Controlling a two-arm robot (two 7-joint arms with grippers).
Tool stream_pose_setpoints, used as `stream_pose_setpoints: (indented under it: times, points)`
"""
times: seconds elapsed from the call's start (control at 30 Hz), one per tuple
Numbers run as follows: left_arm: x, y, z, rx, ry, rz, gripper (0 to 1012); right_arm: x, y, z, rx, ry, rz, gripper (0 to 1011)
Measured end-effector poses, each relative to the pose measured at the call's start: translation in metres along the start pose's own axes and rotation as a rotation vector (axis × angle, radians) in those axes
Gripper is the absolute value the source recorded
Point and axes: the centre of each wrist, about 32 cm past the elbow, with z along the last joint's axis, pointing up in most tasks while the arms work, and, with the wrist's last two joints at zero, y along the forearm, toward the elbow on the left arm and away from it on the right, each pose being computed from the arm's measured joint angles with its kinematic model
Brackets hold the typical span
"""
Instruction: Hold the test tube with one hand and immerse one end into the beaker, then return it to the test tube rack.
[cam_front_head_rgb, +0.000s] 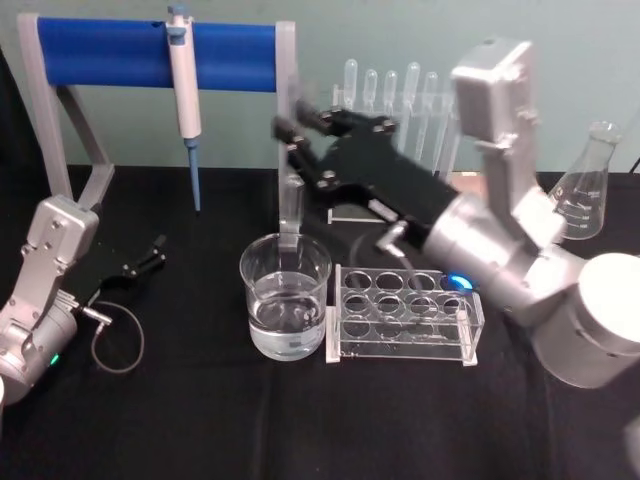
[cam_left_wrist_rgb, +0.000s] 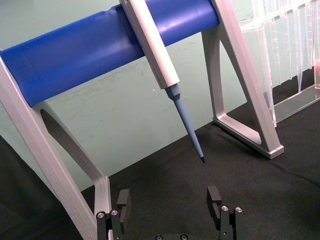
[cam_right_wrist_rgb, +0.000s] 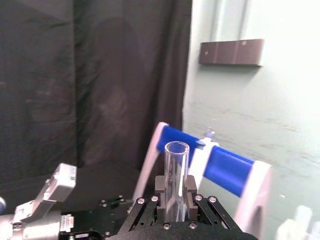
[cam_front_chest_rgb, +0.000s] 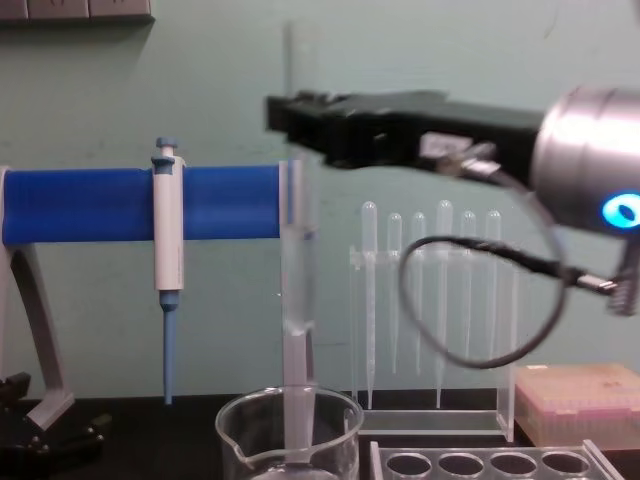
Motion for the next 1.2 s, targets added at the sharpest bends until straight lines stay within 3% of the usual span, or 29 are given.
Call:
stream_pose_setpoints:
  times: [0.23,0.37,0.53,0.83,1.2]
  points:
    - [0.0000,0.0000,0.0000,0.000,0.000,0.000,1000,0.008,-0.034,0.004,-0.025,-0.007,-0.077,231]
    - [0.0000,0.0000,0.0000,0.000,0.000,0.000,1000,0.009,-0.056,-0.005,-0.069,-0.005,-0.118,231]
    - [0.0000,0.0000,0.0000,0.000,0.000,0.000,1000,0.005,-0.072,-0.019,-0.115,0.005,-0.144,231]
    - [0.0000,0.0000,0.0000,0.000,0.000,0.000,1000,0.002,-0.084,-0.037,-0.154,0.015,-0.173,231]
    - [0.0000,0.0000,0.0000,0.000,0.000,0.000,1000,0.006,-0.079,-0.056,-0.172,0.026,-0.175,231]
